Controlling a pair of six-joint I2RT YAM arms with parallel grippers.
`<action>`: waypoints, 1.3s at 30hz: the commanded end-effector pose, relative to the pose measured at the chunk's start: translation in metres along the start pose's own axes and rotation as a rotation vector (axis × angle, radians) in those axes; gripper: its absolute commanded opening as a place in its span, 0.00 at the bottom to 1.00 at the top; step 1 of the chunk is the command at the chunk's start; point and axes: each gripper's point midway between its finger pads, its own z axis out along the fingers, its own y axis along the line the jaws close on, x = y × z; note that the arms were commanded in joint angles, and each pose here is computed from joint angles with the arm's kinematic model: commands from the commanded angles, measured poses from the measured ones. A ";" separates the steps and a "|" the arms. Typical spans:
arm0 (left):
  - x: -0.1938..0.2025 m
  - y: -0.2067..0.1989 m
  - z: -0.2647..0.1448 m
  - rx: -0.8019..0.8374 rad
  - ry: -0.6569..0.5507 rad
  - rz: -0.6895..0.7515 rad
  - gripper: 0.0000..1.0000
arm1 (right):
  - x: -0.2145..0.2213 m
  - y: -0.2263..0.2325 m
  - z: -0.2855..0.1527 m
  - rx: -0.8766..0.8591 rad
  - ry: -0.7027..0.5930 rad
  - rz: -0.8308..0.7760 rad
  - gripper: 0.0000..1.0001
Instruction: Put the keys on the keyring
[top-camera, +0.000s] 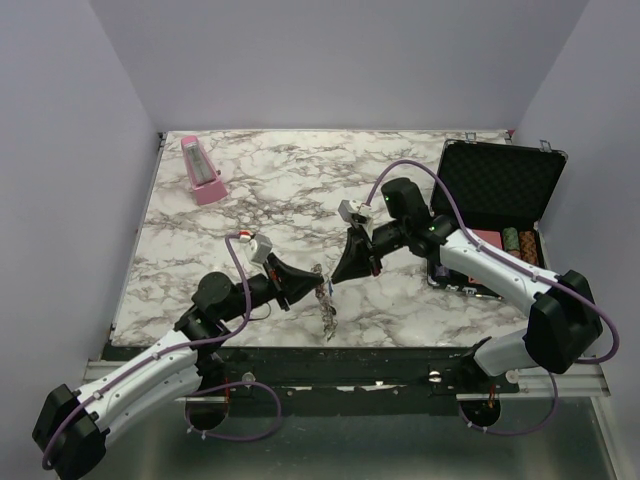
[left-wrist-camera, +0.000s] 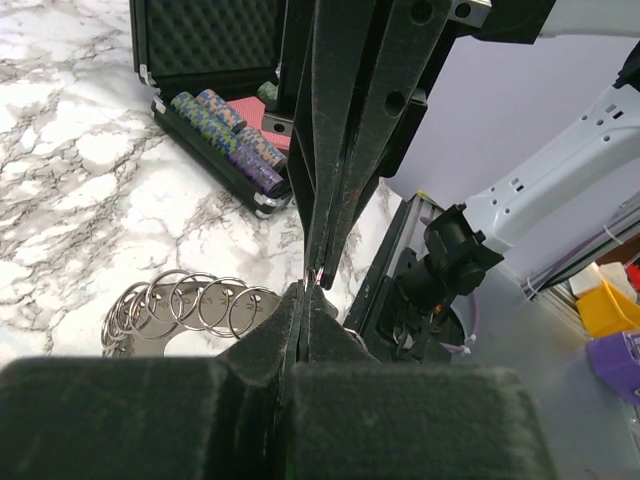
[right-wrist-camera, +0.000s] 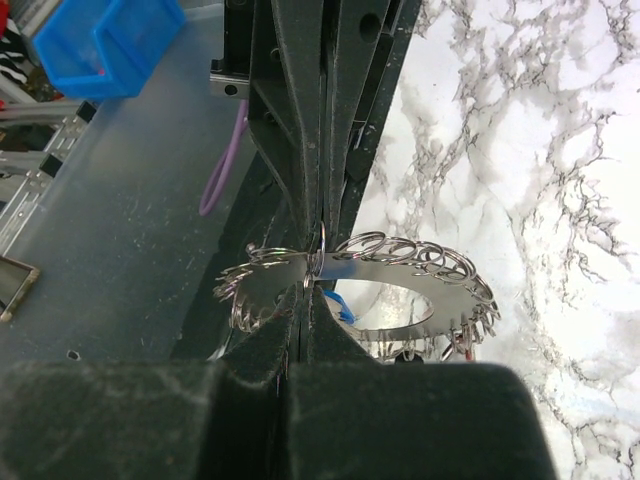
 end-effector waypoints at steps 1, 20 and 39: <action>-0.034 -0.009 0.000 0.024 -0.148 0.032 0.00 | 0.004 0.010 0.004 -0.062 -0.010 0.041 0.01; -0.009 -0.011 -0.001 0.074 -0.029 0.098 0.00 | -0.003 0.011 0.001 -0.061 -0.029 0.057 0.43; -0.015 -0.018 0.005 0.118 -0.046 0.100 0.00 | 0.002 -0.004 0.004 0.015 -0.038 0.123 0.44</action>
